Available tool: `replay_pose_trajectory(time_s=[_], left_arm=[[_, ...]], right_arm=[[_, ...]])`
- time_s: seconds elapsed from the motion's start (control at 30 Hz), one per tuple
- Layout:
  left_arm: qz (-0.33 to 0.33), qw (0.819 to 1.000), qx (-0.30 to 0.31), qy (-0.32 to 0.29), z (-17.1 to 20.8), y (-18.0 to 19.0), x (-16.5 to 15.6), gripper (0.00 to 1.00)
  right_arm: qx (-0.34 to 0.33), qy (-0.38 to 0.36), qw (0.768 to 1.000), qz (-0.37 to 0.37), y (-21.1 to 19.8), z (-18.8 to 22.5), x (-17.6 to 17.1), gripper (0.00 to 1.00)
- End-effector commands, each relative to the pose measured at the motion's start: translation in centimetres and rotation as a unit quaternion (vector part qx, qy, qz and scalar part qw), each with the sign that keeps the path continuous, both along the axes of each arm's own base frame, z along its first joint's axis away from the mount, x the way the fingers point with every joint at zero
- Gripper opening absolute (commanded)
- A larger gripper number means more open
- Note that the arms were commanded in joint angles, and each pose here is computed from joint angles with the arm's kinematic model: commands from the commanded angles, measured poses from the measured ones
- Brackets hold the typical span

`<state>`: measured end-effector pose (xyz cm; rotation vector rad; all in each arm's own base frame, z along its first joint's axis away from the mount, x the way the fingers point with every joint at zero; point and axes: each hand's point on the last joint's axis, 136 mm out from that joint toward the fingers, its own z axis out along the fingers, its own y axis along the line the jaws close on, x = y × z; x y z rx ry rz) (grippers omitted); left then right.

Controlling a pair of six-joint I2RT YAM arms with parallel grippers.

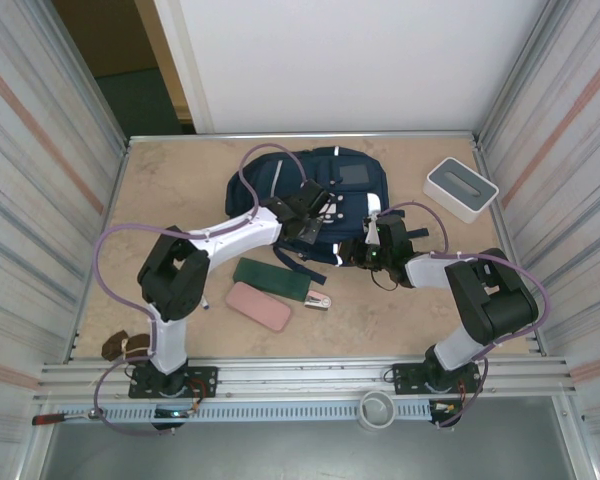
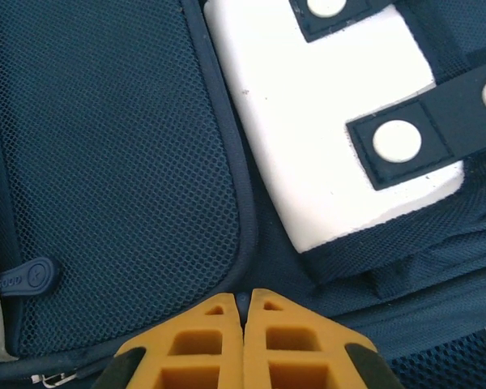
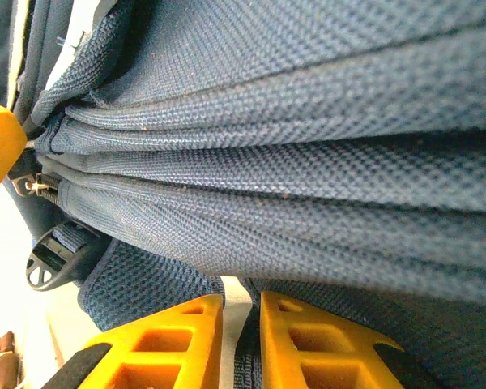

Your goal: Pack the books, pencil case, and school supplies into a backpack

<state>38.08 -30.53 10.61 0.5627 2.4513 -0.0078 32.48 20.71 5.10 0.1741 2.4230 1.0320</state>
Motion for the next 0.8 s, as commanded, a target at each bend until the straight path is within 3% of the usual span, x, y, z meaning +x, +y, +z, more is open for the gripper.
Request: replay_pose_trajectory(time_s=[0.0,0.27,0.5,0.6,0.77], left_arm=[[0.022,0.999,-0.023,-0.033,2.7,1.0,0.6,0.00],[0.070,0.996,-0.006,-0.059,3.1,4.6,1.4,0.00],[0.062,0.994,-0.061,-0.060,4.4,3.0,0.9,0.00],[0.054,0.993,-0.076,-0.072,5.4,2.1,0.8,0.00],[0.036,0.992,-0.091,-0.080,6.5,0.7,0.6,0.00]], right_arm=[[-0.030,0.047,0.998,-0.023,-2.0,-2.9,-1.2,0.19],[-0.031,0.038,0.998,-0.035,-3.3,-1.7,-0.7,0.22],[-0.024,0.022,0.998,-0.056,-5.6,0.8,0.1,0.27],[-0.015,0.008,0.998,-0.054,-5.6,3.1,0.4,0.32],[0.019,0.018,0.995,-0.100,-5.7,5.5,1.0,0.50]])
